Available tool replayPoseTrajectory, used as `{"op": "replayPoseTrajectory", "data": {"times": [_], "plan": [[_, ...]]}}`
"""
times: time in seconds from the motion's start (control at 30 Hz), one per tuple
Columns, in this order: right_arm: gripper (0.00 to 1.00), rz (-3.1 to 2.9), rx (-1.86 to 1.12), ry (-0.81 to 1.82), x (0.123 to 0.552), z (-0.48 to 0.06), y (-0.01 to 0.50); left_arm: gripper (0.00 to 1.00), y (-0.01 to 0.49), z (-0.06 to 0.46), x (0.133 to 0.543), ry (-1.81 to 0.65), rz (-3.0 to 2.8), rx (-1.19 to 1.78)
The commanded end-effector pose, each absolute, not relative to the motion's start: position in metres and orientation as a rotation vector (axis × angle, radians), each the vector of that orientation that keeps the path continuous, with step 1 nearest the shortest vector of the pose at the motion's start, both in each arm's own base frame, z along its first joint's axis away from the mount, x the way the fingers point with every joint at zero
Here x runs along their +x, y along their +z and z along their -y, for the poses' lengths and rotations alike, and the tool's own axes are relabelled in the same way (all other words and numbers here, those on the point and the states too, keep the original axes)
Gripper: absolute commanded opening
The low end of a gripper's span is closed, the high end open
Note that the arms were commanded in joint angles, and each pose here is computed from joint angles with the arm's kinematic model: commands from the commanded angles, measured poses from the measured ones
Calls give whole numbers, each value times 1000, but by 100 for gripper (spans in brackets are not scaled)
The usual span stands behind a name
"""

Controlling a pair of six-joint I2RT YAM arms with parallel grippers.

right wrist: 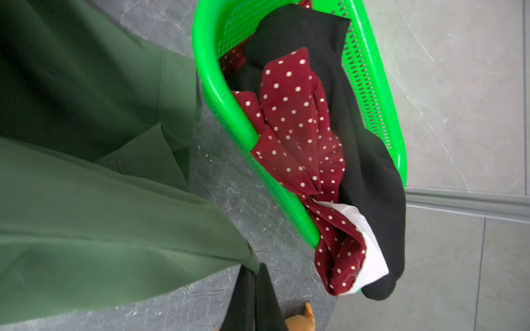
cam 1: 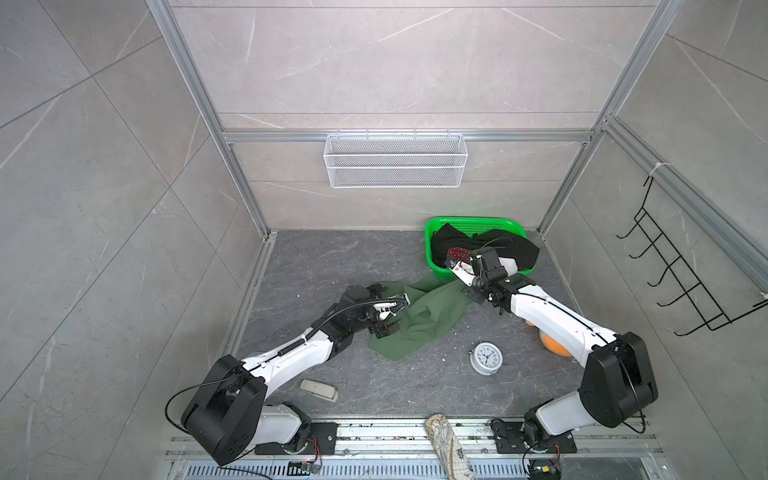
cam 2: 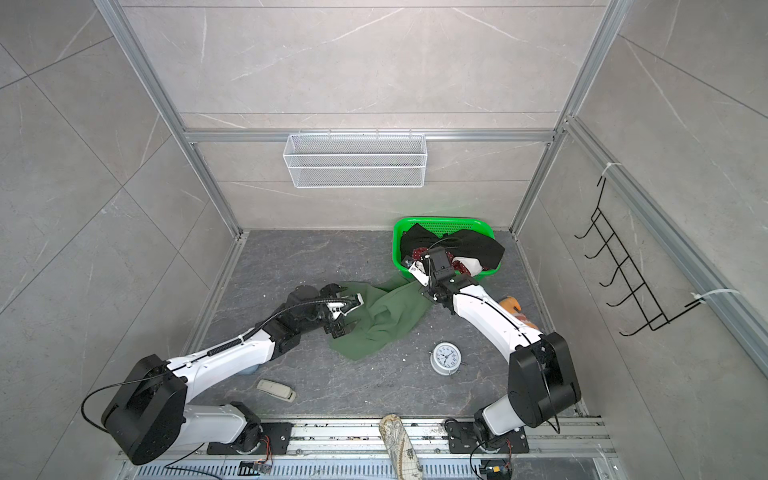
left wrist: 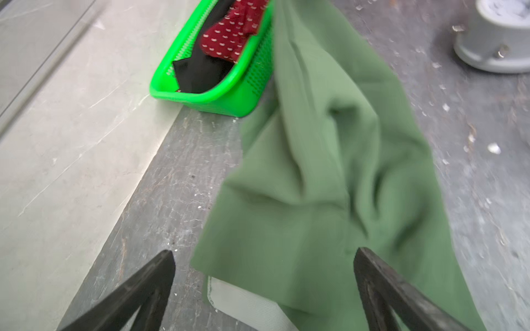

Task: Fold and stack skirts
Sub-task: Flatten out the skirt at the center of the table.

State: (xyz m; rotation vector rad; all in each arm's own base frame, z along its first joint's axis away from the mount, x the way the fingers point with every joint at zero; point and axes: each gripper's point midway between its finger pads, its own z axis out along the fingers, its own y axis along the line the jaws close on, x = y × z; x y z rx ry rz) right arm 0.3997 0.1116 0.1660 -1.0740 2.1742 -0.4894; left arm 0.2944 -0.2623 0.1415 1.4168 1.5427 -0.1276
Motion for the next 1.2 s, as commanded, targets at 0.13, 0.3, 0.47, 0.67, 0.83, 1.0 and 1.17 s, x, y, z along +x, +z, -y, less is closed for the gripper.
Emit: {"op": "replayPoseTrajectory", "data": {"times": [0.13,0.3,0.47,0.67,0.83,1.0,1.17], "plan": [[0,-2178,-916,-477,419,-111,185,79,128,262,284,9,-1464,1511],[0,-2166,-903,-458,420,-113,188,62,111,266,285,46,-1504,1538],[0,-2171,-895,-453,420,-113,186,53,94,278,282,31,-1527,1557],[0,-2171,-889,-438,419,-114,184,45,78,284,289,50,-1559,1552],[0,-2174,-891,-437,418,-113,182,41,68,286,296,73,-1570,1548],[0,-2176,-890,-435,417,-113,180,35,58,287,302,93,-1598,1555],[0,-2172,-893,-435,416,-112,180,20,49,287,306,109,-1617,1554]]}}
